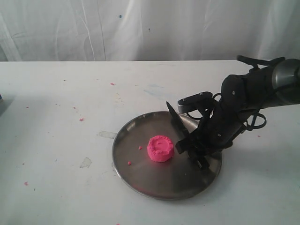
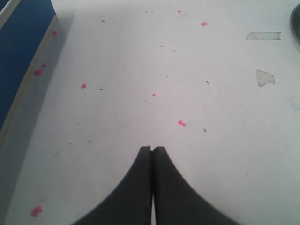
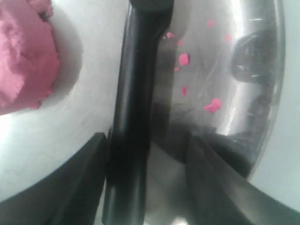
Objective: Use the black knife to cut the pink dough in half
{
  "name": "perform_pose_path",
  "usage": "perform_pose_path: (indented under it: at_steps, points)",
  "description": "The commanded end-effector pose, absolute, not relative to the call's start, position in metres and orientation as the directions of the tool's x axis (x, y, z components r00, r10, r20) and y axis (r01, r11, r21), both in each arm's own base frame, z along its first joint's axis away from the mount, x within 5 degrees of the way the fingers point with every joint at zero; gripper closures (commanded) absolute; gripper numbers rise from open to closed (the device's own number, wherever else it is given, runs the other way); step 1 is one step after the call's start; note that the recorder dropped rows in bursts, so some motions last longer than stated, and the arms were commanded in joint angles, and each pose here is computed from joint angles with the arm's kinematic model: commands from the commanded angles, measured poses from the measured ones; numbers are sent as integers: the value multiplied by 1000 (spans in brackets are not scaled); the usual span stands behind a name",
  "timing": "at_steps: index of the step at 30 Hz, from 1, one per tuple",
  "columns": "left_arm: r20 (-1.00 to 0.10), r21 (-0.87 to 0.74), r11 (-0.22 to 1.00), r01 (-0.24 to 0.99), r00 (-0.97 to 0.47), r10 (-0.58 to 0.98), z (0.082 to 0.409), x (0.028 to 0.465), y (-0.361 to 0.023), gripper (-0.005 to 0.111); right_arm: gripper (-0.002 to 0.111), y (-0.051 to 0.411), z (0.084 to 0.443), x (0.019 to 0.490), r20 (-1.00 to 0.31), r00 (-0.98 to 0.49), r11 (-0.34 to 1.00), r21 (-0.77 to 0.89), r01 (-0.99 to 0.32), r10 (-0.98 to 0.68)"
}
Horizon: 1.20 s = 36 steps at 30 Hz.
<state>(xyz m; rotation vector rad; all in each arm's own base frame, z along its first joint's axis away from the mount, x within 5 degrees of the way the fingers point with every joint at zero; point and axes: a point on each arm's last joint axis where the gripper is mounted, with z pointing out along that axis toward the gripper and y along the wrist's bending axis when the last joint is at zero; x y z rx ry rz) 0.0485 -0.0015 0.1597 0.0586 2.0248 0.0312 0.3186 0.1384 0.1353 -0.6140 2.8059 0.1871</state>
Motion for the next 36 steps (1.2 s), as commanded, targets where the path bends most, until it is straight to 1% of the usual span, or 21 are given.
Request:
perform_pose_path:
  at_steps: [1,5,8,13,20,24,28,36]
  points:
    - [-889,44,999,25,-455,50,157,48,-1,107,70,139,130,320,-273,-875,899,69,-433,-400]
    - [-889,44,999,25,-455,50,157,48,-1,107,86,139,130,320,-273,-875,899,69,-433,-400]
    - [-889,44,999,25,-455,50,157,48,-1,107,96,139,131,320,-276,-874,899,69,-433,-400]
    - [-889,44,999,25,-455,50,157,48,-1,107,108,140,138,324,-300,-865,896,63,-439,-402]
    - [-889,44,999,25,-455,50,157,48,-1,107,108,138,161,320,-321,-846,885,43,-463,-427]
    - [-889,44,999,25,-455,50,157,48,-1,107,108,134,175,316,-319,-830,875,7,-485,-457]
    - [-889,44,999,25,-455,50,157,48,-1,107,108,132,184,310,-303,-839,879,12,-477,-452]
    - [-889,44,999,25,-455,50,157,48,-1,107,108,121,179,291,-97,-861,865,2,-502,-499]
